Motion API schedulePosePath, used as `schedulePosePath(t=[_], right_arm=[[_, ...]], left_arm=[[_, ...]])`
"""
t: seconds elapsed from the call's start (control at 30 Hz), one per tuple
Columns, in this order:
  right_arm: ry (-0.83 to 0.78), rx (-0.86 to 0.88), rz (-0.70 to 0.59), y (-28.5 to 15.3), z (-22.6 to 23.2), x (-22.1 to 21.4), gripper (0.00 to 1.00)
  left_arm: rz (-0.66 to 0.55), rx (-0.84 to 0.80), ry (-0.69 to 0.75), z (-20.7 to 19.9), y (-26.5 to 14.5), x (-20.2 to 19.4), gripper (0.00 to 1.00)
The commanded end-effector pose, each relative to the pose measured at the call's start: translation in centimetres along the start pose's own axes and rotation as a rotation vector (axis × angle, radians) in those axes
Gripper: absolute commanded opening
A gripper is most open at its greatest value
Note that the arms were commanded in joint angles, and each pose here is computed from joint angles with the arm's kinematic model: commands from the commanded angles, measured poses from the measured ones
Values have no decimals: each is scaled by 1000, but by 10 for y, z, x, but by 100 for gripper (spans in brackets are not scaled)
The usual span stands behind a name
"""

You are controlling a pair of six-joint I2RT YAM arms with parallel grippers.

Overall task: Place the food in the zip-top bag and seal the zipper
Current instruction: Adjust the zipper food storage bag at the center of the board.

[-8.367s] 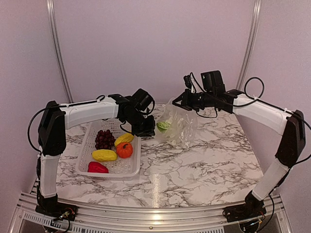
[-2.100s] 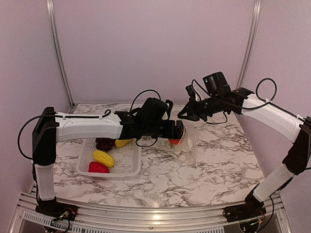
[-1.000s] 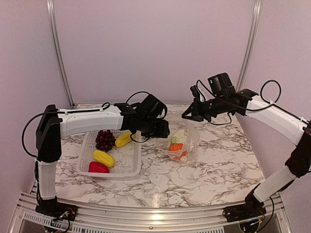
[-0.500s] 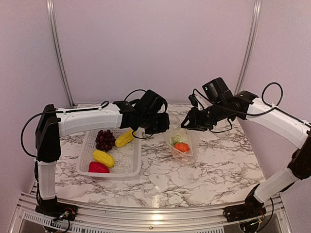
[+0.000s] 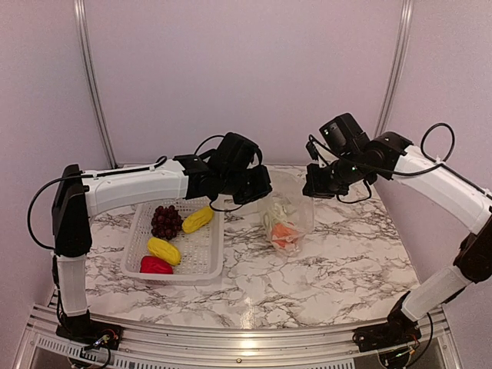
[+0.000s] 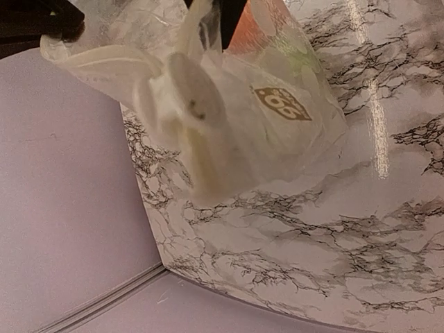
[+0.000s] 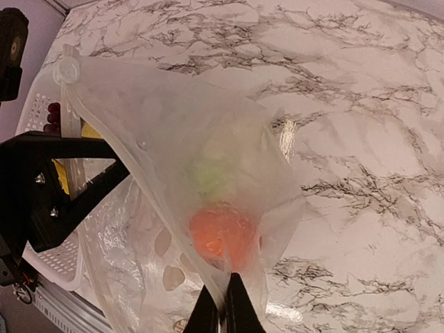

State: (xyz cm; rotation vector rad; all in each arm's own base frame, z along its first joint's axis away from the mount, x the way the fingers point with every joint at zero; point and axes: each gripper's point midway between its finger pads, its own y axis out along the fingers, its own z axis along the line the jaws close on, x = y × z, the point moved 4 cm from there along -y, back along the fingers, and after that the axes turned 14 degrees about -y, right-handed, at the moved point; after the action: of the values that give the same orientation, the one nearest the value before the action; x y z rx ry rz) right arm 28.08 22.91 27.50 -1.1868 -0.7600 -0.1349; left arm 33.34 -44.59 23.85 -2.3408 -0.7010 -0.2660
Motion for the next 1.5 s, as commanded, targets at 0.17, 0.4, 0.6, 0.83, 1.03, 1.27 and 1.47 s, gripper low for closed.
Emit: schedulePosePath(t=[0.17, 0.4, 0.6, 0.83, 1.03, 1.27, 1.47], right_arm=[[-90, -25, -24, 14, 2, 20, 18], [-60, 32, -87, 8, 5, 33, 8], [-104, -95, -99, 6, -11, 39, 0], [-124, -289, -142, -22, -50, 61, 0], [-116, -201, -124, -7, -44, 48, 0], [-78, -133, -109, 10, -39, 31, 0], [-98, -101, -108, 9, -34, 33, 0]], left_arm=[[-14, -69, -10, -20, -8, 12, 0], [-10, -71, -7, -19, -8, 12, 0], [3, -121, 5, -27, -6, 15, 4], [-19, -230, 173, -59, -23, 41, 98], [-102, -125, 176, -14, -61, 63, 99], [39, -7, 191, 55, -93, 47, 99], [-142, 76, 276, 65, -139, 66, 99]])
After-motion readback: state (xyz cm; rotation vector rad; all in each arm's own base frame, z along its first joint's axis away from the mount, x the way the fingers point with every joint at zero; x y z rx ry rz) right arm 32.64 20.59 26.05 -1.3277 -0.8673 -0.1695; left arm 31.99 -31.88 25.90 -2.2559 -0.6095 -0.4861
